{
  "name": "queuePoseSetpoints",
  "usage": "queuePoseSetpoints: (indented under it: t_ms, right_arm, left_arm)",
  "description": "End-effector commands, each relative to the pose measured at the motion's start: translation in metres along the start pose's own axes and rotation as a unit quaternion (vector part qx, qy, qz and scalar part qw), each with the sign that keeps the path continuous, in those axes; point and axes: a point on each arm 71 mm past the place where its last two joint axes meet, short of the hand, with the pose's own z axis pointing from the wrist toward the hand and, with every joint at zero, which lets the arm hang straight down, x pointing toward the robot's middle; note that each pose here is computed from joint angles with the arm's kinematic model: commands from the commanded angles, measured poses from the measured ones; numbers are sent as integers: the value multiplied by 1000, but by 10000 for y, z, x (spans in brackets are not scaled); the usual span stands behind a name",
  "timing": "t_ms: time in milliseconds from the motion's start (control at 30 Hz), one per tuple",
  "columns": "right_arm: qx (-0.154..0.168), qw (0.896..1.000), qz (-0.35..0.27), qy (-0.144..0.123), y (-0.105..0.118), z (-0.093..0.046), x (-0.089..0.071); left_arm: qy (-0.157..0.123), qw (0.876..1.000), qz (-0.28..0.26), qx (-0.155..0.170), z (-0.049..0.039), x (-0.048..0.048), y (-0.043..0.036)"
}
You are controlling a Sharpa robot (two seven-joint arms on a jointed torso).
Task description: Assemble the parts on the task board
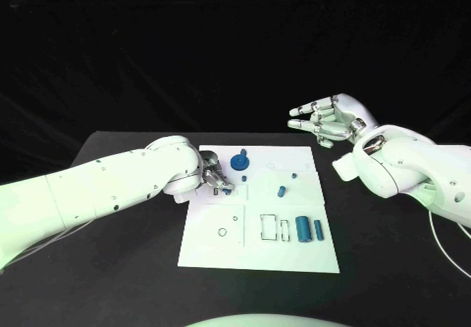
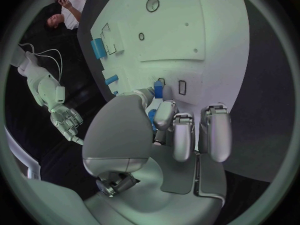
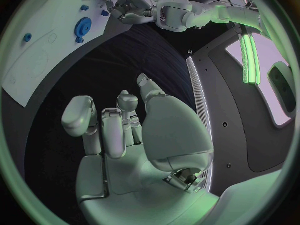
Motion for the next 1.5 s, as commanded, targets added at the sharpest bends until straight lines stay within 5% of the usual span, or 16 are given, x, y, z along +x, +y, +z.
queuePoseSetpoints:
  t_ms: [33,1500]
  right_arm:
    - [-3,1000,1,10,1,0,22]
    - [-2,1000,2,16,-2,3,40]
  left_arm:
    - [-4,1000,13,5,-1,-1,-15]
    - [30,998,46,-12,48,34,-2]
